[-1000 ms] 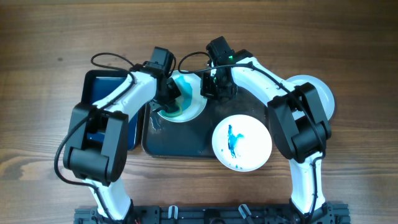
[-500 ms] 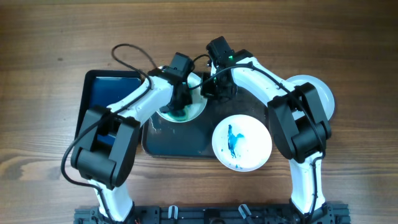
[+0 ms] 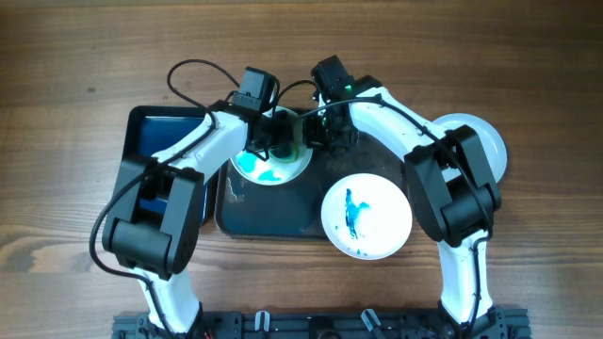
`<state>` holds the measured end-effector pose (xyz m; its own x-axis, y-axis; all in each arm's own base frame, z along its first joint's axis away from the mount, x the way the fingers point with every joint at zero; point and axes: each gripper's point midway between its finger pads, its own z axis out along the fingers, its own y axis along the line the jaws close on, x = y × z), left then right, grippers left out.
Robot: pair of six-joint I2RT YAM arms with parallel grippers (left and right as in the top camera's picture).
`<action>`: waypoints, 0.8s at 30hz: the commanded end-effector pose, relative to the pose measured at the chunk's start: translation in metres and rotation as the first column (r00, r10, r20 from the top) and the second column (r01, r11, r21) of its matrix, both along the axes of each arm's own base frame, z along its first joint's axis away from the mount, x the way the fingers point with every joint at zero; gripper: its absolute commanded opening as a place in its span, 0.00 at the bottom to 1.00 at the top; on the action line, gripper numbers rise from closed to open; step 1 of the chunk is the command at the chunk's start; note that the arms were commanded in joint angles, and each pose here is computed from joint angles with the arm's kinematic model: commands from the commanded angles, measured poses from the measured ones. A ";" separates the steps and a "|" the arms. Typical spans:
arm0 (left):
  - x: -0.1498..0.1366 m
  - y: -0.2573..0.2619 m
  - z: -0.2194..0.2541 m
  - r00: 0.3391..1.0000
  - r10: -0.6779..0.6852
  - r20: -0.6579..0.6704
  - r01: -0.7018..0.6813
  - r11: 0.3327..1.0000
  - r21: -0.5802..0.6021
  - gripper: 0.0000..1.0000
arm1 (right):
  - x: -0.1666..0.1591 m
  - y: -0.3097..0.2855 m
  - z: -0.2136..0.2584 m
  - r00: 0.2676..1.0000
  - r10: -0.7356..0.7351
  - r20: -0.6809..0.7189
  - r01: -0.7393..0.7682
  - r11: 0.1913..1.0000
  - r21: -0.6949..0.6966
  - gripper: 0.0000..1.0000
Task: Clean dirty plates on tray and stack at the side
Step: 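Scrub the held plate with the sponge in the left gripper, then lift the plate with right gripper and stack it on the cleaned plate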
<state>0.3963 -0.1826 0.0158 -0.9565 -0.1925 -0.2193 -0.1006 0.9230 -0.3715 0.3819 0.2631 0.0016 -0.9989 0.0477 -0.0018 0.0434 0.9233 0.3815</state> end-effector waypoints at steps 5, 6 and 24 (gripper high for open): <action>-0.047 0.075 -0.027 0.922 0.330 -0.204 -0.264 0.919 0.292 0.04 | 0.002 -0.018 -0.019 0.999 -0.036 -0.005 0.036 0.996 -0.081 0.04; -0.052 0.056 -0.026 0.941 0.231 -0.248 -0.181 0.961 0.207 0.04 | 0.002 -0.018 -0.019 0.999 -0.036 -0.005 0.035 0.996 -0.081 0.04; 0.020 0.168 0.102 0.898 0.439 0.031 -0.439 0.899 -0.004 0.04 | 0.011 -0.022 0.017 0.983 0.118 0.139 -0.096 0.983 -0.154 0.04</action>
<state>0.4137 -0.0470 0.1040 -0.8245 -0.5284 -0.2025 -0.4206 0.8116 -0.4054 0.3801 0.2607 0.0025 -0.9990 -0.0360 -0.0261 -0.0432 0.9246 0.3785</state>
